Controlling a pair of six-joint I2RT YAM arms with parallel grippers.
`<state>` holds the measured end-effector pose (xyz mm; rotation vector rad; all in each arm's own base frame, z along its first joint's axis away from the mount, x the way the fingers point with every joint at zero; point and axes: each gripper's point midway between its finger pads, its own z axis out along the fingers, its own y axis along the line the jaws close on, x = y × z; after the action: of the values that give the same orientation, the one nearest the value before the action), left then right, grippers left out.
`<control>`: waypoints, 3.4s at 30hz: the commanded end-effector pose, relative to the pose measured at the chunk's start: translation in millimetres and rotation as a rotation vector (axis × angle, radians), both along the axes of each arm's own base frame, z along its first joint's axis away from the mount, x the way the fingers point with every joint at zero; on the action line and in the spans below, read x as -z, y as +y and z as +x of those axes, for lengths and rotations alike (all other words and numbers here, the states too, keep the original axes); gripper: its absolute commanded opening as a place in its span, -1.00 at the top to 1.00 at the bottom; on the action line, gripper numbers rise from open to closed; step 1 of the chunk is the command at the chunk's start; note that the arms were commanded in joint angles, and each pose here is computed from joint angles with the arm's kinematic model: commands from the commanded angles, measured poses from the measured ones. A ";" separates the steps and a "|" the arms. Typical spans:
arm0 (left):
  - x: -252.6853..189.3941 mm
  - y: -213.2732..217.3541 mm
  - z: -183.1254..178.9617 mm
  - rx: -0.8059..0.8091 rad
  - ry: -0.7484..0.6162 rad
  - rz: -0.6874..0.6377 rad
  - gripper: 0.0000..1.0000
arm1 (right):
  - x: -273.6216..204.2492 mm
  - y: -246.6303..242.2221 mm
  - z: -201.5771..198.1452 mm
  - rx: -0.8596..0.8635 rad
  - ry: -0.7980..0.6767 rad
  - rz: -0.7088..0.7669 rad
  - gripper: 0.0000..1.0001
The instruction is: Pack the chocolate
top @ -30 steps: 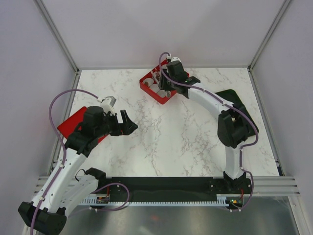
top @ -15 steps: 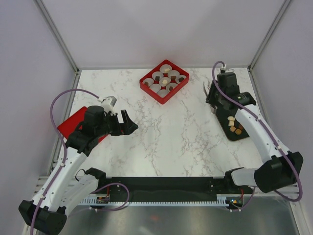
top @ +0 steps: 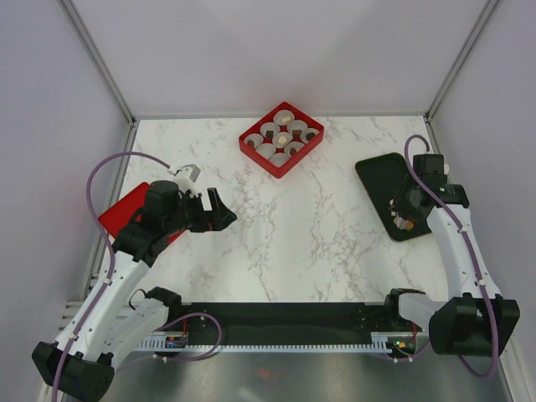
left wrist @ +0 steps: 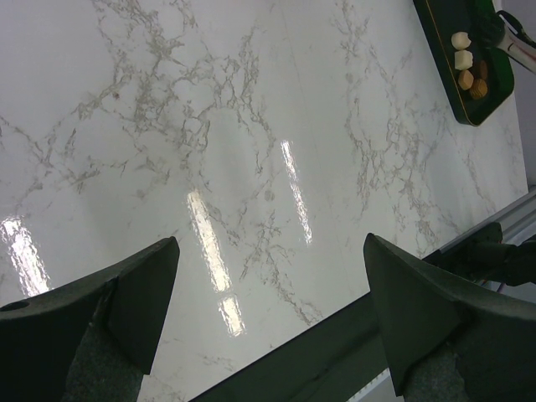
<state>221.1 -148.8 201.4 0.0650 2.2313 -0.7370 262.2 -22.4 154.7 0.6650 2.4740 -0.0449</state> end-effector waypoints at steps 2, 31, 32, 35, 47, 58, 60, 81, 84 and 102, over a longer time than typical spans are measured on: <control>-3.8 -4.3 -0.3 0.046 -0.038 0.000 -0.99 | -7.2 -2.0 -10.0 -0.015 -0.020 0.002 0.14; -2.4 -6.2 0.2 0.056 -0.030 -0.002 -0.99 | 25.8 0.5 -26.3 0.006 0.027 0.096 0.14; -2.9 -6.6 -0.2 0.059 -0.029 -0.004 -0.99 | 24.9 3.4 -25.3 -0.005 0.021 0.111 0.14; -1.5 -7.0 0.1 0.060 -0.025 -0.003 -0.99 | 18.3 3.6 -23.3 -0.005 -0.007 0.109 0.17; -0.1 -7.0 0.2 0.060 -0.019 -0.001 -0.99 | 3.2 12.6 -13.8 -0.032 -0.063 0.153 0.25; -0.6 -7.2 0.8 0.060 -0.019 -0.001 -0.99 | -19.6 22.9 22.0 -0.063 -0.178 0.217 0.29; 0.0 -7.0 0.8 0.059 -0.018 0.000 -0.99 | -18.8 26.1 28.1 -0.068 -0.177 0.228 0.29; -1.3 -3.6 2.6 0.040 -0.030 0.009 -0.99 | -75.6 263.3 165.9 -0.504 -0.367 0.251 0.31; -1.1 -3.3 3.3 0.038 -0.032 0.012 -0.99 | -67.4 292.4 182.6 -0.540 -0.374 0.245 0.31; -0.2 -3.2 2.9 0.038 -0.029 0.013 -0.99 | -32.1 330.3 213.6 -0.581 -0.371 0.187 0.29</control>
<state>220.7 -151.8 197.6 0.0726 2.2518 -0.7523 459.6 299.2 161.3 -0.0010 2.3219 0.4662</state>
